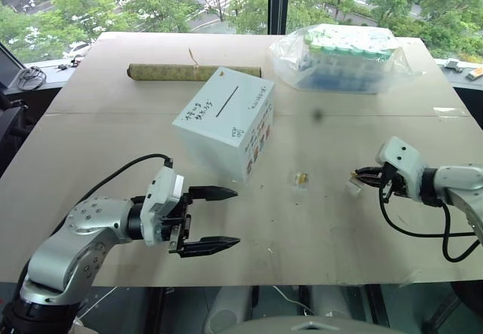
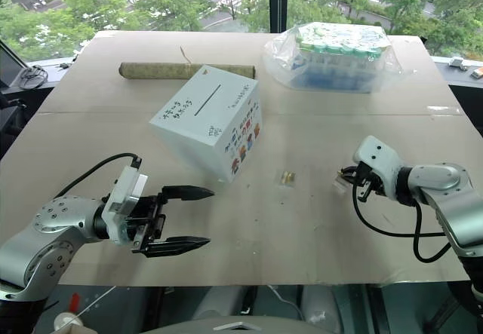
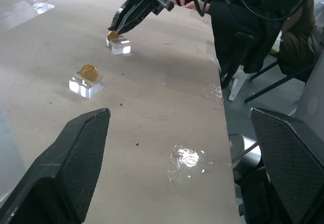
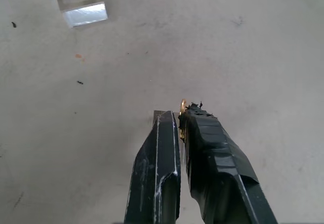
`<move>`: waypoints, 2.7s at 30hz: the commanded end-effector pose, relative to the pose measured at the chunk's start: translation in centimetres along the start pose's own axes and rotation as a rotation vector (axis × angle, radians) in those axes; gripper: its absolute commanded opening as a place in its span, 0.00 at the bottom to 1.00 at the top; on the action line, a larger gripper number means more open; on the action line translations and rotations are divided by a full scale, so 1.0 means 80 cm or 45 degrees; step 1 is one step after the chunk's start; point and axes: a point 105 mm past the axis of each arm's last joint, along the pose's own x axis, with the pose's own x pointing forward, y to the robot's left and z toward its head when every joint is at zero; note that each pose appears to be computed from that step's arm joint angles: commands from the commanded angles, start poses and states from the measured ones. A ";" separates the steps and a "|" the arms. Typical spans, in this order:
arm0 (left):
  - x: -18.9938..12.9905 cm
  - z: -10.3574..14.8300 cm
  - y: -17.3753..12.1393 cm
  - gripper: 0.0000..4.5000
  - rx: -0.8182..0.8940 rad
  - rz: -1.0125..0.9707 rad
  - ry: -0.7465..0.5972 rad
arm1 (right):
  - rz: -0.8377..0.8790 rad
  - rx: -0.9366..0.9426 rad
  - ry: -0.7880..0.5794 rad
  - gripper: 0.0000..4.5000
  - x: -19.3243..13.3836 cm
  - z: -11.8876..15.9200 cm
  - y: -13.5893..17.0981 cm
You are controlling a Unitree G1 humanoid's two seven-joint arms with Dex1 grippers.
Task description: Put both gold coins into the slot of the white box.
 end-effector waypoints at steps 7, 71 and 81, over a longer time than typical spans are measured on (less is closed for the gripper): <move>0.001 0.018 -0.002 1.00 0.059 -0.006 -0.004 | -0.036 -0.033 -0.004 0.08 0.002 0.004 -0.007; 0.068 0.117 0.031 0.34 -0.092 -0.225 -0.308 | 0.535 -0.076 -0.726 0.00 -0.063 0.211 0.130; 0.067 0.117 0.029 0.34 -0.093 -0.227 -0.310 | 0.525 -0.079 -0.728 0.00 -0.062 0.212 0.126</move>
